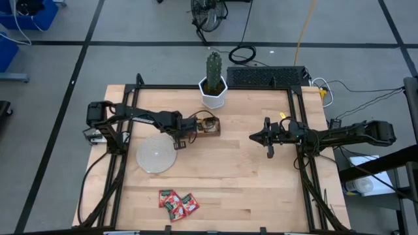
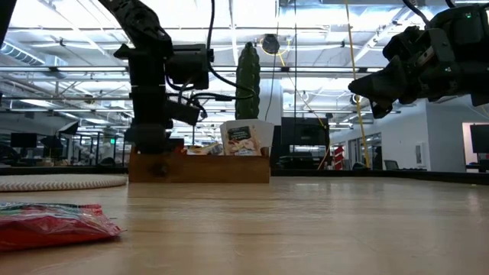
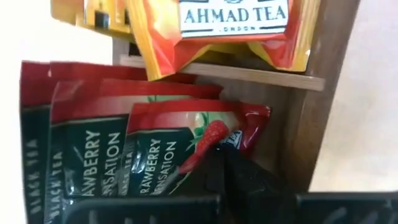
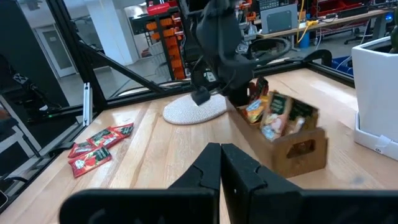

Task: Pick & Place Tea
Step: Put the red tea bag into the left section of the wooden organizer

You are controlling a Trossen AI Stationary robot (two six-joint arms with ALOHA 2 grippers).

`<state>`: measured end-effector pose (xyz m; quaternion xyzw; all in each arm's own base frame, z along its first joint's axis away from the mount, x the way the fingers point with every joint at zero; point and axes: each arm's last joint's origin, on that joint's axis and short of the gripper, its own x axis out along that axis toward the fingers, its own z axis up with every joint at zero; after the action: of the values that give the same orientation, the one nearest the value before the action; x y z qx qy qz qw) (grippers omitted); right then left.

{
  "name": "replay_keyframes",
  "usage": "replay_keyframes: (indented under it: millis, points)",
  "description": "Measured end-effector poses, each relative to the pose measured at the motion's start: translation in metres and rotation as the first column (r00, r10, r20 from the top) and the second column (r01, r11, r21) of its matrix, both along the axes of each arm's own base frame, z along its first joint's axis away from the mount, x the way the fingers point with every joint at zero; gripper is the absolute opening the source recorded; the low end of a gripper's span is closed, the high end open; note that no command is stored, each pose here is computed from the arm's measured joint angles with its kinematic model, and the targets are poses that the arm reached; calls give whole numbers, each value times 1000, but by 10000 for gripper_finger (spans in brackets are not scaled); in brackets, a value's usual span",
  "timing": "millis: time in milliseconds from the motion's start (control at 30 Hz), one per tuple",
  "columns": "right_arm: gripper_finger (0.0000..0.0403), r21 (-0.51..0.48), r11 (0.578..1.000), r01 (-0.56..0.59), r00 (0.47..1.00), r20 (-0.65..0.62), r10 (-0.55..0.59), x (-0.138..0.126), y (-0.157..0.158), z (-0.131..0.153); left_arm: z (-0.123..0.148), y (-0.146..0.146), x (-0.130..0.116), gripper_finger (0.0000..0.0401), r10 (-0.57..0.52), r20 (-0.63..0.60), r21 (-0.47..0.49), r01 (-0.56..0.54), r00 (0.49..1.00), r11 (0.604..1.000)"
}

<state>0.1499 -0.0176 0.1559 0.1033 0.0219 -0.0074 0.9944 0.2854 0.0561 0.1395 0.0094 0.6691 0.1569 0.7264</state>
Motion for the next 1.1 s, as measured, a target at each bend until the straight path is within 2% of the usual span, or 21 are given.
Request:
replay_keyframes:
  millis: [100, 333, 533, 800, 1100]
  points:
    - [0, 0, 1000, 0, 1000, 0, 0, 0, 0, 0, 2, -5, 2, 2, -12, -12, 97, 13, 1000, 995]
    - [0, 0, 1000, 0, 1000, 0, 0, 0, 0, 0, 2, -16, 5, 2, -2, 2, 165, 1, 1000, 986]
    - [0, 0, 1000, 0, 1000, 0, 0, 0, 0, 0, 3, -22, 5, 2, 3, -2, 326, -2, 1000, 945]
    - [0, 0, 1000, 0, 1000, 0, 0, 0, 0, 0, 4, -23, 6, 3, 20, 15, 368, -24, 1000, 930]
    - [0, 0, 1000, 0, 1000, 0, 0, 0, 0, 0, 7, -30, 7, 7, 3, 15, 487, -9, 1000, 873]
